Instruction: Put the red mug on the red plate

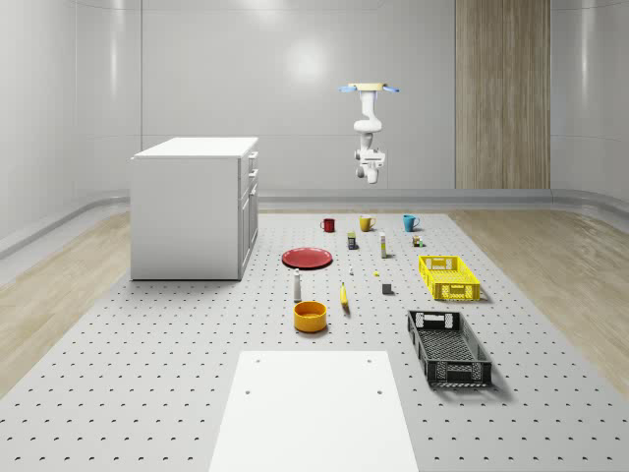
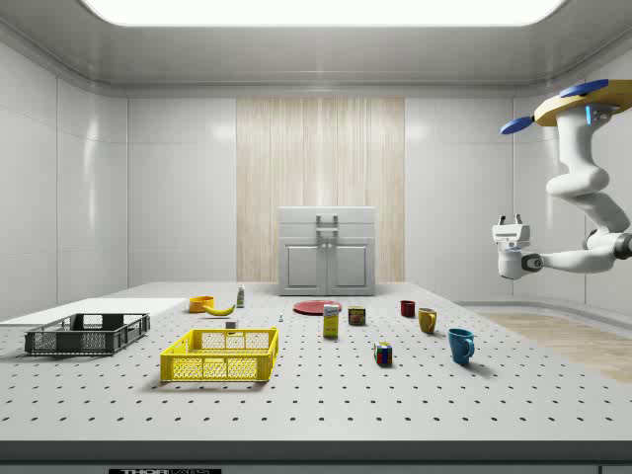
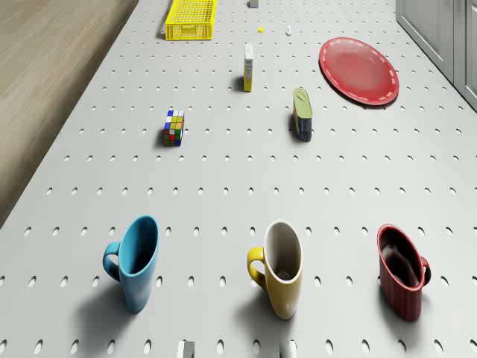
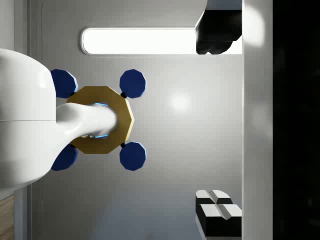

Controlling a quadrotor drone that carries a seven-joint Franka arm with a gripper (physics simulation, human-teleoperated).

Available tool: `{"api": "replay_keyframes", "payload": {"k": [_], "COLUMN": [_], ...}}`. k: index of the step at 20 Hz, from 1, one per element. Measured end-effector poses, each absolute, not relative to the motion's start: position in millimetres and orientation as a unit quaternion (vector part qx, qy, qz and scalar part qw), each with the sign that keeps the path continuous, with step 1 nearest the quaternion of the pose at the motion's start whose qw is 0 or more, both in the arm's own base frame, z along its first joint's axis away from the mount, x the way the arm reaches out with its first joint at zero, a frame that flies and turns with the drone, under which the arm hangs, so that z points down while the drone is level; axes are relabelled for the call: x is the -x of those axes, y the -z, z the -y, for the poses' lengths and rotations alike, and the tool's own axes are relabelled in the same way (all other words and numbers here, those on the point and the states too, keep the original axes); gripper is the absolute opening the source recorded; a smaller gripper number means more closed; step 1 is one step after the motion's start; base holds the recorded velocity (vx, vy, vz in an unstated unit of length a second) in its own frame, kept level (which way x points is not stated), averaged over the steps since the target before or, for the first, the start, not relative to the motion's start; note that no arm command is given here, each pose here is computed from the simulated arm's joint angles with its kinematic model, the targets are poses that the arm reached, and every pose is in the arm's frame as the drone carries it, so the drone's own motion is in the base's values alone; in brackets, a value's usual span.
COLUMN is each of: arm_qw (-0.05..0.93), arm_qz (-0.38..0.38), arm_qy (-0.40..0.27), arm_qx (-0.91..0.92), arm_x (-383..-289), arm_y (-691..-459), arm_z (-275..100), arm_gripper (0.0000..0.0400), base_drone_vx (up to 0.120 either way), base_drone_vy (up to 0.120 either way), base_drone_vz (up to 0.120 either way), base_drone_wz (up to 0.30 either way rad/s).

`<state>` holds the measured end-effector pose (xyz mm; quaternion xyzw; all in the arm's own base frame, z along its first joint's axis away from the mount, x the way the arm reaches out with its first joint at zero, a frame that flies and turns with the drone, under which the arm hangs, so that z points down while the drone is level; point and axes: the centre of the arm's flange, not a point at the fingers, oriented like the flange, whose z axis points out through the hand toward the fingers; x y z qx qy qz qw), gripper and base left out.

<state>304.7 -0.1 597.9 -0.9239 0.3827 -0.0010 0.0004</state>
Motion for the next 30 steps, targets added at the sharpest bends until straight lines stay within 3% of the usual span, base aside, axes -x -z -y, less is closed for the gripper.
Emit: {"api": "replay_keyframes", "payload": {"k": [5, 13, 30], "arm_qw": [0.001, 0.002, 0.005], "arm_qz": [-0.383, -0.383, -0.383], "arm_qy": [0.003, 0.006, 0.012], "arm_qx": [0.924, 0.924, 0.924], "arm_x": [-300.9, -303.5, -303.8], "arm_y": [-634, -676, -691], "arm_z": [0, 0, 0], "arm_gripper": [0.04, 0.04, 0.04], "base_drone_vx": [0.0, 0.12, 0.12], "base_drone_vy": [-0.016, -0.12, -0.12], "base_drone_vz": [0.0, 0.0, 0.0], "base_drone_wz": [0.0, 0.0, 0.0]}}
